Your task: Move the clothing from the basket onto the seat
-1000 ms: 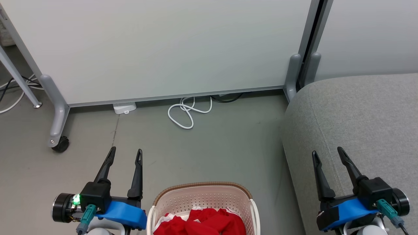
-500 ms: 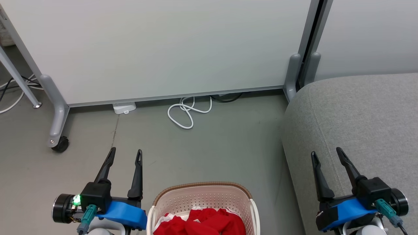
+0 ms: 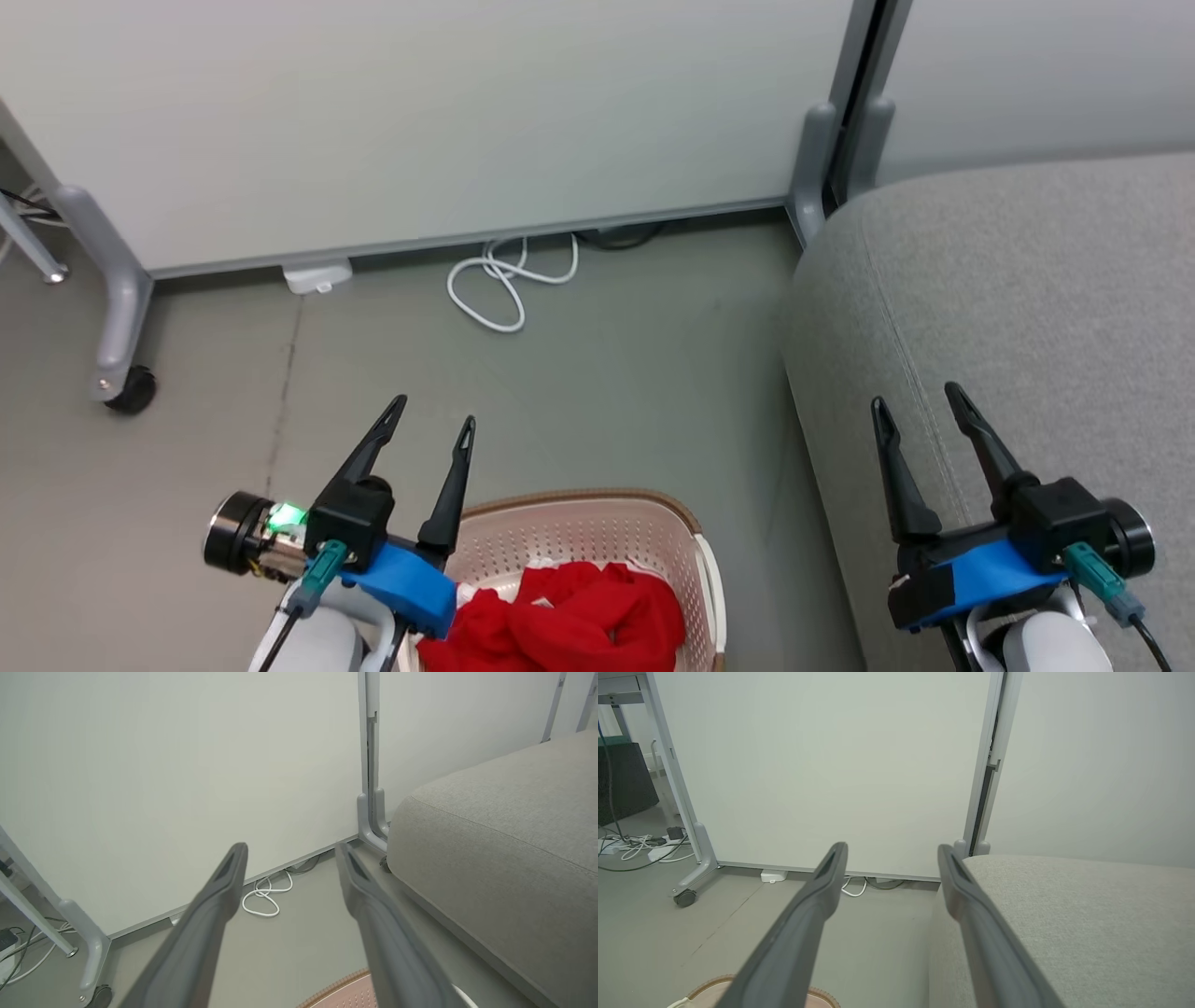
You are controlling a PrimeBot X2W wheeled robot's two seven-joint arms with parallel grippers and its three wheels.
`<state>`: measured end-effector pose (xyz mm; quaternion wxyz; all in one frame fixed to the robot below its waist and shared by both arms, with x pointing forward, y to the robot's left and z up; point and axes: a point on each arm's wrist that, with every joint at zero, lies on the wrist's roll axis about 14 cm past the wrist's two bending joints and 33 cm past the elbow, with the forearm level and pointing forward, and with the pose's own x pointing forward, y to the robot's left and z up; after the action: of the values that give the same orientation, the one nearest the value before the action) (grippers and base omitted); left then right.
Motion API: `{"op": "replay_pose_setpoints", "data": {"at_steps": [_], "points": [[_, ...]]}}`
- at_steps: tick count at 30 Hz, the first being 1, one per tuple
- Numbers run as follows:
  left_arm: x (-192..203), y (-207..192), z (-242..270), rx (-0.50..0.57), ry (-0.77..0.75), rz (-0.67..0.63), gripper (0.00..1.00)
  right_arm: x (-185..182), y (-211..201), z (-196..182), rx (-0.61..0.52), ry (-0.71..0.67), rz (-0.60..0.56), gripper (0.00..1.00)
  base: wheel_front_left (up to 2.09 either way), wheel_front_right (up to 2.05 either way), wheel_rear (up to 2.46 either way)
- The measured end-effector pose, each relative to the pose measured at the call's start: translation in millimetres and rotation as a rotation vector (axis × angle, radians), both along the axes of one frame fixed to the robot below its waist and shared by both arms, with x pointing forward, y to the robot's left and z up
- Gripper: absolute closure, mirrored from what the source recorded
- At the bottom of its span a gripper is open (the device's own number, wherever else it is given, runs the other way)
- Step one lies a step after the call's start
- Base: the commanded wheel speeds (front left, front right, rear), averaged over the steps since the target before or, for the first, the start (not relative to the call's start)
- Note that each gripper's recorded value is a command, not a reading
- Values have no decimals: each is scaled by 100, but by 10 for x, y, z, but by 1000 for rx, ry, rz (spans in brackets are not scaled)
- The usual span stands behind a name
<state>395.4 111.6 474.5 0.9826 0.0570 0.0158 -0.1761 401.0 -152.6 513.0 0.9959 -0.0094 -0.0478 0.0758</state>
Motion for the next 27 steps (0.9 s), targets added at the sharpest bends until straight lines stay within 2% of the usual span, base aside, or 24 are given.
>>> {"op": "replay_pose_setpoints", "data": {"at_steps": [12, 27], "points": [[208, -548, -875, 143, 232, -269, 0, 311, -103, -145, -28, 21, -23, 0, 0, 0, 0], [108, -591, -2211, 386, 563, -518, 0, 801, -127, -519, -71, 63, -14, 0, 0, 0, 0]]}}
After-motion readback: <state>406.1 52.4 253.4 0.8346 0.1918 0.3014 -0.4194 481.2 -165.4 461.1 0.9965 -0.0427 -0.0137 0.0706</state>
